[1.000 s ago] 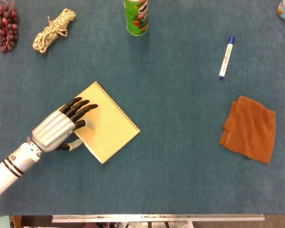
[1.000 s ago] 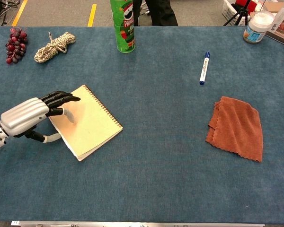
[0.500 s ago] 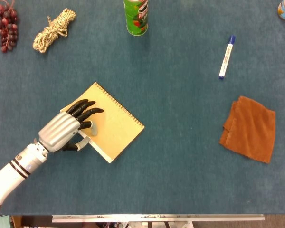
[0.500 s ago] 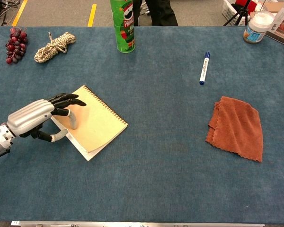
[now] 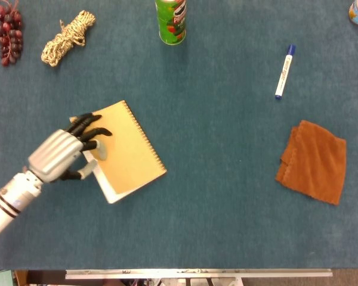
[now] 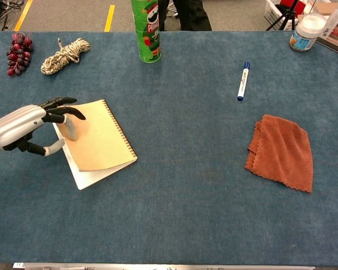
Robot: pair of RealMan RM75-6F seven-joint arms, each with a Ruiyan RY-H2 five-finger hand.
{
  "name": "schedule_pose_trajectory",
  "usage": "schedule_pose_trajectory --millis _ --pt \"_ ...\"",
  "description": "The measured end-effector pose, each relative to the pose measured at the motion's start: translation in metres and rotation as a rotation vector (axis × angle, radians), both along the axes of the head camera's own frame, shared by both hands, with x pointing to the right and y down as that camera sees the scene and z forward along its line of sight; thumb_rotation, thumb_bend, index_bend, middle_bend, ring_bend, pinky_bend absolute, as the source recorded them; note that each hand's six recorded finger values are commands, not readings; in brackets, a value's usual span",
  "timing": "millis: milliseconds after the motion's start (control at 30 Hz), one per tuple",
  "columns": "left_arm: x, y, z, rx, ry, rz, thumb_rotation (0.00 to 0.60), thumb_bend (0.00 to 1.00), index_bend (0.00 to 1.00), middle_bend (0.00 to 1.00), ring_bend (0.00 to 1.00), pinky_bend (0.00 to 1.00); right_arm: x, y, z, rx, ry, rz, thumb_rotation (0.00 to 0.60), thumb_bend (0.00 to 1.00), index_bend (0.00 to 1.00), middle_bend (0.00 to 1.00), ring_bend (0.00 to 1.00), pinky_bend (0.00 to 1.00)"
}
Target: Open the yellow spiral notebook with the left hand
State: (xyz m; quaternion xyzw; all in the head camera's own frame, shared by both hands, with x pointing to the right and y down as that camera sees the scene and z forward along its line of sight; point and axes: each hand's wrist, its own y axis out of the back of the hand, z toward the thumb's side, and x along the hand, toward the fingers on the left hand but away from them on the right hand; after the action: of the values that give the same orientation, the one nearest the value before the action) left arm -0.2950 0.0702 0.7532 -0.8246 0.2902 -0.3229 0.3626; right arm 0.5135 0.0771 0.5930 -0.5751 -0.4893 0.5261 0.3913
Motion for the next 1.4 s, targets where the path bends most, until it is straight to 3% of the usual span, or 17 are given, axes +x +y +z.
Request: schedule_pose_trajectory --millis 333,533,900,1200,1300,1400 --pt "-0.056 -0.012 -0.031 0.034 -0.102 -0.037 0.6 0.5 0.75 0.23 0.0 0.0 -0.006 -0.001 0.001 -0.001 -0.002 -0.011 0.6 0.33 0.25 0.26 0.21 0.29" --pt "-0.06 -0.016 -0.045 0.069 -0.122 -0.032 0.6 0.5 0.75 0.23 0.0 0.0 -0.01 -0.002 0.002 -0.001 -0.004 -0.018 0.6 0.33 0.25 0.26 0.21 0.29" --pt "0.001 -0.016 -0.062 0.13 -0.091 0.122 0.6 0.5 0.74 0.22 0.0 0.0 -0.008 0.0 0.001 0.001 -0.007 -0.012 0.6 0.33 0.25 0.26 0.21 0.29" --pt "0.063 -0.022 -0.059 0.158 -0.109 0.279 0.6 0.5 0.72 0.21 0.0 0.0 0.0 0.005 0.002 -0.001 -0.007 0.008 0.6 0.33 0.25 0.26 0.21 0.29" --pt "0.079 -0.025 -0.057 0.16 -0.11 0.302 0.6 0.5 0.69 0.19 0.0 0.0 0.003 0.006 0.002 -0.001 -0.007 0.015 0.6 0.33 0.25 0.26 0.21 0.29" --pt "0.091 -0.028 -0.054 0.142 -0.109 0.306 0.6 0.5 0.58 0.15 0.0 0.0 0.006 0.007 0.002 0.001 -0.009 0.021 0.6 0.33 0.25 0.26 0.21 0.29"
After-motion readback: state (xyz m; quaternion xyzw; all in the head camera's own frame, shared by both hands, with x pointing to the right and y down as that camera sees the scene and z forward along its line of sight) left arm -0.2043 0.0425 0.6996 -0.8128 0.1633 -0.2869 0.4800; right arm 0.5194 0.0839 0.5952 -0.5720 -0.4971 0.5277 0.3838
